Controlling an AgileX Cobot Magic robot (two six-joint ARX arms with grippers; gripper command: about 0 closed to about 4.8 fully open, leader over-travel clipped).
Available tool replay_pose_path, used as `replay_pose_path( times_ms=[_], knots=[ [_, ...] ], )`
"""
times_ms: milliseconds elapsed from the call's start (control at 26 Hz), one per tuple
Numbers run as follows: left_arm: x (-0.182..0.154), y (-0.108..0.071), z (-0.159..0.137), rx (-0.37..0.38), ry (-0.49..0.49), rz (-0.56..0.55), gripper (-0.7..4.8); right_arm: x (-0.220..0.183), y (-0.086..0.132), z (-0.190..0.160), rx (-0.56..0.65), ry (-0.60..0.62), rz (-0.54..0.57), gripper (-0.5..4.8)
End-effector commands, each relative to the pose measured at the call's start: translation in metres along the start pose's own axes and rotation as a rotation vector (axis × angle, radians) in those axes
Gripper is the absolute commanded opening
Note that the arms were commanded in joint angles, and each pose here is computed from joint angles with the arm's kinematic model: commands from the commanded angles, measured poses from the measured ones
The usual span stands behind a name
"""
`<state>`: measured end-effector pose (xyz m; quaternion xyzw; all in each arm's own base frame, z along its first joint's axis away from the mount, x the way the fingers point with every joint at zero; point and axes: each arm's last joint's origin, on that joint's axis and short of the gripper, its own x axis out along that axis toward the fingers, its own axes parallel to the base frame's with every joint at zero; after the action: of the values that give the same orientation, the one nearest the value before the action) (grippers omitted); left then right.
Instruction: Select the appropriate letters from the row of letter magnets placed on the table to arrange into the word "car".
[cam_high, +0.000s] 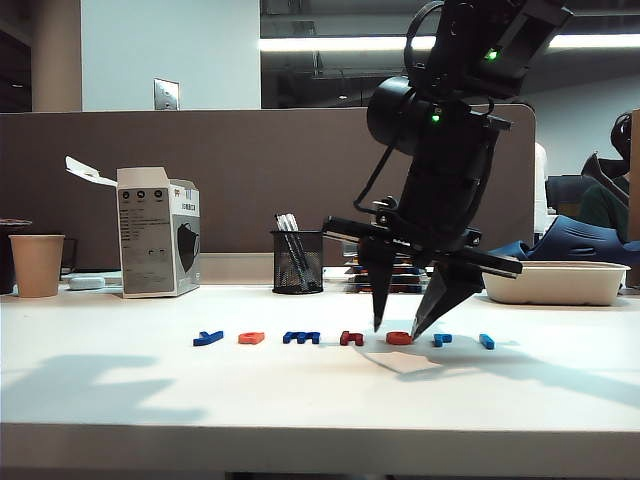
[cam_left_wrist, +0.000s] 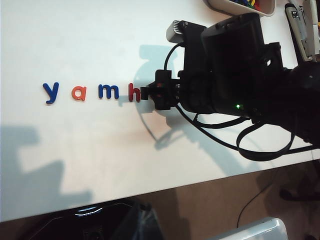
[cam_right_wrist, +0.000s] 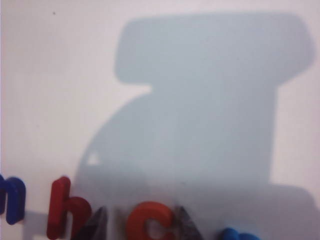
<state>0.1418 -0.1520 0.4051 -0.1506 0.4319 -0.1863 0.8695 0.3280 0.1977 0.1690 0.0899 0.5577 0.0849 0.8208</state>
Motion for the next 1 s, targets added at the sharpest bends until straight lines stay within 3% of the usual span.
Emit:
replay_pose_path(
  times_ms=[39, 1001],
  knots=[
    [-0.001, 0.000, 0.001, -0.001, -0.011, -0.004, -0.05, 0.002, 0.000, -0.006, -0.012, 0.029, -0.046, 1.65],
    [-0.001, 0.000, 0.001, -0.001, -0.011, -0.004, -0.05, 0.016, 0.004, -0.017, -0.041, 0.069, -0.110, 1.65]
  ],
)
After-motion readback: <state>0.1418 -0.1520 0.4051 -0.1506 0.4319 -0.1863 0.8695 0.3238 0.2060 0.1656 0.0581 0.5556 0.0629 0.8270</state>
